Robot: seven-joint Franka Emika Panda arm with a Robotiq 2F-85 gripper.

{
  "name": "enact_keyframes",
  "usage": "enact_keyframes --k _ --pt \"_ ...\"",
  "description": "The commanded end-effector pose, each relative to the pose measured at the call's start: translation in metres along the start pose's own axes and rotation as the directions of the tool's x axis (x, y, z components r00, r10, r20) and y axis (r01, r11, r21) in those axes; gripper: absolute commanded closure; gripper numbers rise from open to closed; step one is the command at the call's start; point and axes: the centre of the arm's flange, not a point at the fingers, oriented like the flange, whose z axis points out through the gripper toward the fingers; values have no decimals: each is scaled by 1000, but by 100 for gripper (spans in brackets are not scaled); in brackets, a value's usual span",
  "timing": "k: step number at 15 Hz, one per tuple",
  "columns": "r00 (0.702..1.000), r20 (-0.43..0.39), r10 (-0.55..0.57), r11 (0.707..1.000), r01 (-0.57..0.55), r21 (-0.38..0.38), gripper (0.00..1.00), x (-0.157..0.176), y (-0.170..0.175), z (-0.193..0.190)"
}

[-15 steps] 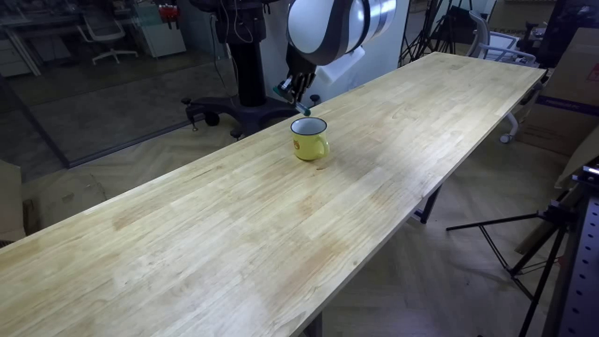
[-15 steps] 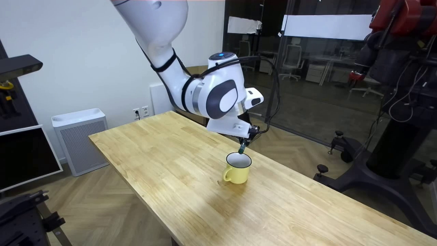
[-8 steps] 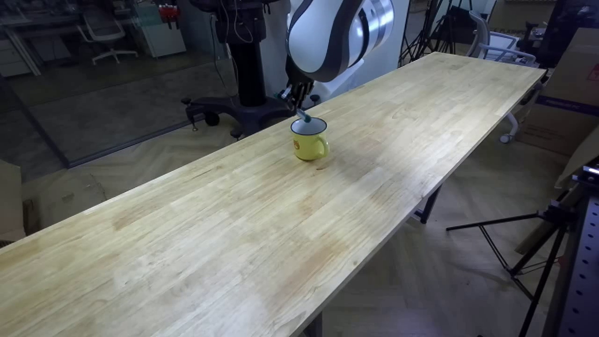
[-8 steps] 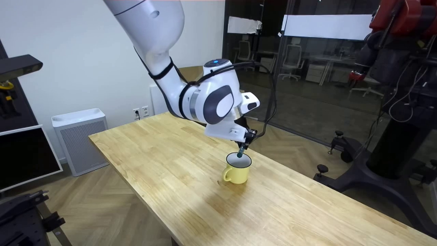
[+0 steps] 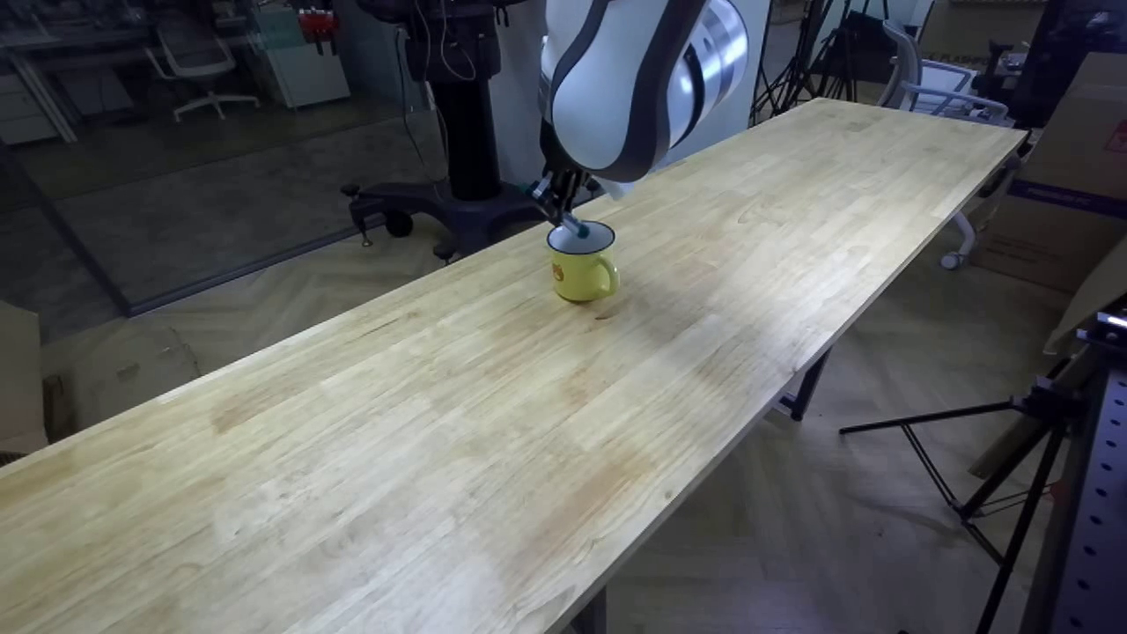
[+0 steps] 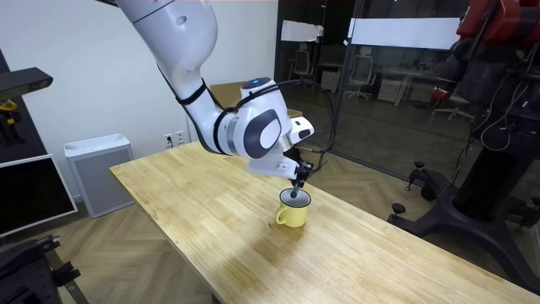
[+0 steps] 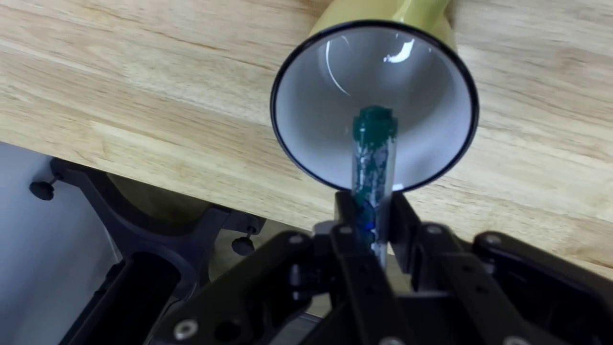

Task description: Take the marker from the table and place it in the yellow cup

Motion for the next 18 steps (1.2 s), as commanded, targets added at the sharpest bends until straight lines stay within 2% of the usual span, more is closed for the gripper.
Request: enact_keyframes --k 1,9,13,14,16,18 --pt "1000 -3 27 999 -27 -32 53 -10 -8 -4" --pt "999 -15 38 997 -39 -60 0 -15 -8 -8" --pt "999 -16 43 997 -44 -67 0 -13 -6 -15" --pt "998 8 60 996 -59 -60 0 -12 -6 -18" --pt "989 123 81 997 -80 -19 0 -12 -6 -26" --pt "965 242 96 995 -100 2 0 -16 -10 -36"
